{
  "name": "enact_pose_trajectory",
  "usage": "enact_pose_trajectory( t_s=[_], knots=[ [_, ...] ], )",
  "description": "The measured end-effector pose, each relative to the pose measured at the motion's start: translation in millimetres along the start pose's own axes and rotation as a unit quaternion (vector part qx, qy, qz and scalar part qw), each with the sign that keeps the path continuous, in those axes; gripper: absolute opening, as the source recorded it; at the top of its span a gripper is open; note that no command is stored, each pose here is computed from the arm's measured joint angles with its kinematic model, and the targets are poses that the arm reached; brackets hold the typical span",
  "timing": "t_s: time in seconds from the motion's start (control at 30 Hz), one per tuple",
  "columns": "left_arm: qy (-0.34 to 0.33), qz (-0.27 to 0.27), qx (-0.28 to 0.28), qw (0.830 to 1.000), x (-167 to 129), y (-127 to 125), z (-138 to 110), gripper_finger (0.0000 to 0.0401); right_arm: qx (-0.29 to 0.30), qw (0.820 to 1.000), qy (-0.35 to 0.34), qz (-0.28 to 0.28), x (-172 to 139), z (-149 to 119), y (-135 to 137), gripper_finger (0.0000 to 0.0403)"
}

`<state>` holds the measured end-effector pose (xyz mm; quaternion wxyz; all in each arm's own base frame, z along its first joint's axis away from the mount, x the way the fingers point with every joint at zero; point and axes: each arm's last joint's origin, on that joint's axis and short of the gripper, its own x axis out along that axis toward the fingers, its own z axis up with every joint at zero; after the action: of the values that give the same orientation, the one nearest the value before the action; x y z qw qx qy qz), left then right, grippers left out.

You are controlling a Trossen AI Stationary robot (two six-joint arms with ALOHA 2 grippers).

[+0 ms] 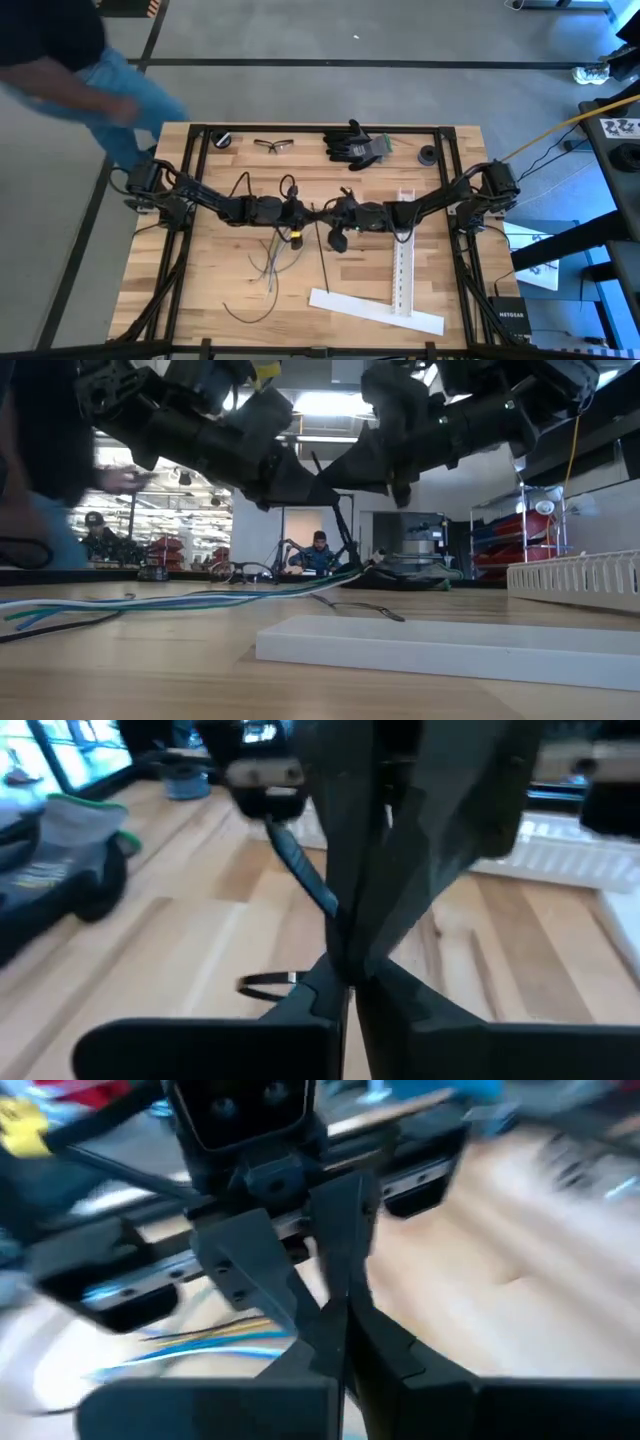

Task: Ziptie cables
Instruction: Wrap the cable wires with the black zip tie

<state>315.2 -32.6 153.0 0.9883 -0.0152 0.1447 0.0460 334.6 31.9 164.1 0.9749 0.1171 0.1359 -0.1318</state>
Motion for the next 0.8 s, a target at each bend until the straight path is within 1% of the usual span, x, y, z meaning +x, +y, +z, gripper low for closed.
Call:
enact_pose_trajectory(
  t_s=[0.03,0.07,0.13,0.17,0.2,0.23,0.3,0.33,0.4,0.47,0.5,0.57,0.67,0.73,0.8],
  knots=[
    [0.001,0.001,-0.002,1.000,0,-1,-1,0.0000,-0.025,0.999,-0.006,-0.027,-1,1,-1,0.0000],
    [0.007,-0.010,-0.004,1.000,1,-3,-4,0.0000,-0.051,0.996,-0.015,-0.069,-2,2,-4,0.0000],
    [0.024,-0.043,-0.003,0.999,3,-8,-11,0.0001,-0.101,0.982,-0.038,-0.156,-1,12,-9,0.0000],
    [0.033,-0.055,-0.001,0.998,4,-10,-15,0.0001,-0.128,0.972,-0.041,-0.190,-3,19,-11,0.0000],
    [0.040,-0.065,0.000,0.997,5,-12,-18,0.0001,-0.151,0.965,-0.041,-0.212,-5,25,-11,0.0000],
    [0.041,-0.064,-0.001,0.997,6,-12,-19,0.0001,-0.167,0.961,-0.043,-0.214,-6,33,-6,0.0000],
    [0.043,-0.056,0.002,0.998,9,-12,-19,0.0001,-0.203,0.955,-0.028,-0.214,-10,42,-3,0.0000],
    [0.042,-0.054,0.003,0.998,10,-12,-18,0.0001,-0.208,0.954,-0.024,-0.214,-13,48,-3,0.0000],
    [0.045,-0.056,0.003,0.997,10,-12,-19,0.0001,-0.208,0.955,-0.019,-0.212,-17,59,-3,0.0000],
    [0.040,-0.057,-0.001,0.998,11,-12,-17,0.0001,-0.201,0.958,0.002,-0.204,-24,63,-1,0.0000],
    [0.040,-0.055,-0.002,0.998,11,-11,-17,0.0001,-0.198,0.961,0.022,-0.191,-27,62,1,0.0000],
    [0.040,-0.051,-0.003,0.998,11,-11,-17,0.0001,-0.175,0.969,0.060,-0.164,-32,57,2,0.0001],
    [0.040,-0.051,-0.004,0.998,11,-11,-17,0.0001,-0.114,0.982,0.101,-0.114,-36,51,4,0.0011],
    [0.038,-0.051,-0.006,0.998,11,-11,-16,0.0001,-0.083,0.985,0.138,-0.065,-36,43,9,0.0031],
    [0.035,-0.051,-0.006,0.998,11,-11,-16,0.0001,-0.068,0.984,0.165,-0.009,-32,32,20,0.0059]
  ],
)
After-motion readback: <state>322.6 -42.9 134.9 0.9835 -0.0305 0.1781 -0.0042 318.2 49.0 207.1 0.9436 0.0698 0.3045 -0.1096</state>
